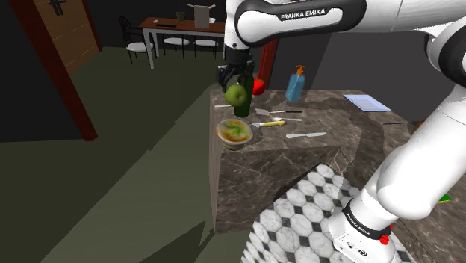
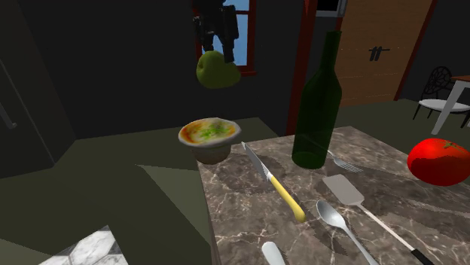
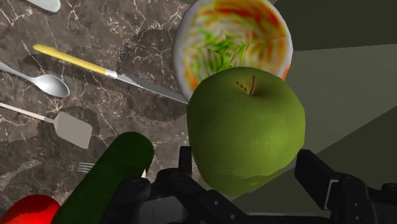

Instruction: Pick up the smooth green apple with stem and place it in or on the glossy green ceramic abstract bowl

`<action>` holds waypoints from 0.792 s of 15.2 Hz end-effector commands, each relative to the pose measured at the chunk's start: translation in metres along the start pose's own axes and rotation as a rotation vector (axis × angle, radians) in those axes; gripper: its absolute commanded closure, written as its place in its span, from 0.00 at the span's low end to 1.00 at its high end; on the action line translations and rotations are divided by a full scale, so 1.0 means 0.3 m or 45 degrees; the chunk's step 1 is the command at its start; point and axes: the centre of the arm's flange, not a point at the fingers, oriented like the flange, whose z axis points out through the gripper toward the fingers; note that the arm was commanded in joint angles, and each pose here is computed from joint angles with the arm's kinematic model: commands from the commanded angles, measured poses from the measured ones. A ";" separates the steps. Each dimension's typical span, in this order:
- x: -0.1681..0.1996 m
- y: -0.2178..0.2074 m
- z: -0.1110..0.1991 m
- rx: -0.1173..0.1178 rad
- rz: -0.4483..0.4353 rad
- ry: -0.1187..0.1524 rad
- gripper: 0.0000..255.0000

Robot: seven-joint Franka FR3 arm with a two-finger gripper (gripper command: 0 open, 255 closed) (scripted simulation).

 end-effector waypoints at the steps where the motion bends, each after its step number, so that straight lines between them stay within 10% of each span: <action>1: -0.036 -0.005 0.013 -0.001 0.001 0.000 1.00; 12: -0.062 -0.021 0.204 -0.001 0.001 0.000 1.00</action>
